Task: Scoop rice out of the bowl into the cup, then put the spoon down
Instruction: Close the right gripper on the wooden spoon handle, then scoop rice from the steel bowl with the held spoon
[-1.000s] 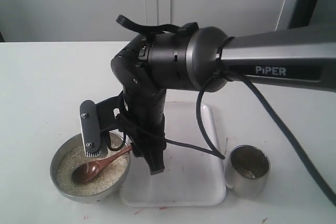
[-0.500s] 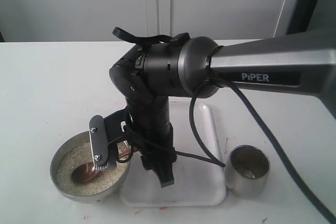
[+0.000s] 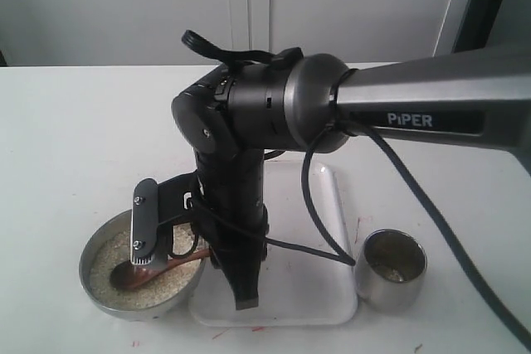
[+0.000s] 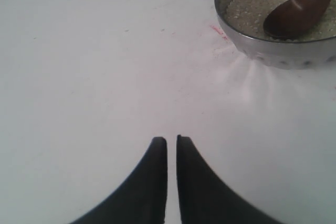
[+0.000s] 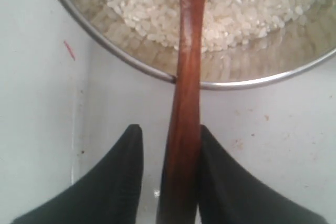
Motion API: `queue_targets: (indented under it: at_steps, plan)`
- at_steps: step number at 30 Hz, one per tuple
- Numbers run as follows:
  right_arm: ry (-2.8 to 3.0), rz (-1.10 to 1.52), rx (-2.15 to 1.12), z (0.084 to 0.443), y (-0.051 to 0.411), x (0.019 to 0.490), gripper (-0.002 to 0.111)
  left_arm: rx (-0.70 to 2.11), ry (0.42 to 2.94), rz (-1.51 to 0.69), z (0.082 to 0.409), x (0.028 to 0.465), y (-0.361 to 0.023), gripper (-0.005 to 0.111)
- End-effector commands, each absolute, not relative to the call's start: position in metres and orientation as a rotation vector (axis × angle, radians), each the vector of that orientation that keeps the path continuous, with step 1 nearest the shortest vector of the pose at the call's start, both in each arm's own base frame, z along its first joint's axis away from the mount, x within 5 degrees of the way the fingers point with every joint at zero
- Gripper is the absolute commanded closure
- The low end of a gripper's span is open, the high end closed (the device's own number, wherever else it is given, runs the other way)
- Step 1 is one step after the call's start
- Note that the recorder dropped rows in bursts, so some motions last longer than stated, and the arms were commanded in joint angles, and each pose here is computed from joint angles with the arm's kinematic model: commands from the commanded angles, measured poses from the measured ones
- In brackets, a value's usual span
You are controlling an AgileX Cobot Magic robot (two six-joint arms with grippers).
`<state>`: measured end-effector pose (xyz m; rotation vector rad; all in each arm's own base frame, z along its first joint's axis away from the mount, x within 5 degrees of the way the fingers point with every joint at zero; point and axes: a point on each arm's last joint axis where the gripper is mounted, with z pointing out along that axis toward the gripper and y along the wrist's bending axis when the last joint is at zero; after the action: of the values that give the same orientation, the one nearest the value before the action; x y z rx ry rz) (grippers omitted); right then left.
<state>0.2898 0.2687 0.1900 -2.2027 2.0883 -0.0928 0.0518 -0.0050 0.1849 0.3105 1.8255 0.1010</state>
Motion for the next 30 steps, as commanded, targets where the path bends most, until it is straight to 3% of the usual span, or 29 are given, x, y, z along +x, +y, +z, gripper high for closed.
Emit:
queue_targets:
  at_steps: [1, 10, 19, 21, 26, 30]
  plan:
    - [2.109, -0.082, -2.153, 0.196, 0.269, 0.289, 0.083, 0.318, 1.882, 0.083, 0.178, 0.051, -0.005, 0.092]
    - [2.131, -0.076, -2.099, 0.203, 0.269, 0.289, 0.108, 0.318, 1.882, 0.083, 0.178, 0.051, -0.005, 0.092]
    - [2.097, -0.100, -1.964, 0.245, 0.265, 0.278, 0.108, 0.318, 1.882, 0.083, 0.178, 0.051, -0.005, 0.092]
    - [2.068, -0.204, -1.952, 0.256, 0.266, 0.271, 0.108, 0.318, 1.882, 0.083, 0.178, 0.051, -0.005, 0.092]
    - [1.874, -0.827, -1.825, 0.278, 0.281, 0.248, 0.108, 0.318, 1.882, 0.083, 0.178, 0.051, -0.005, 0.092]
    - [1.770, -0.988, -1.844, 0.265, 0.284, 0.233, 0.108, 0.318, 1.882, 0.083, 0.178, 0.051, -0.005, 0.092]
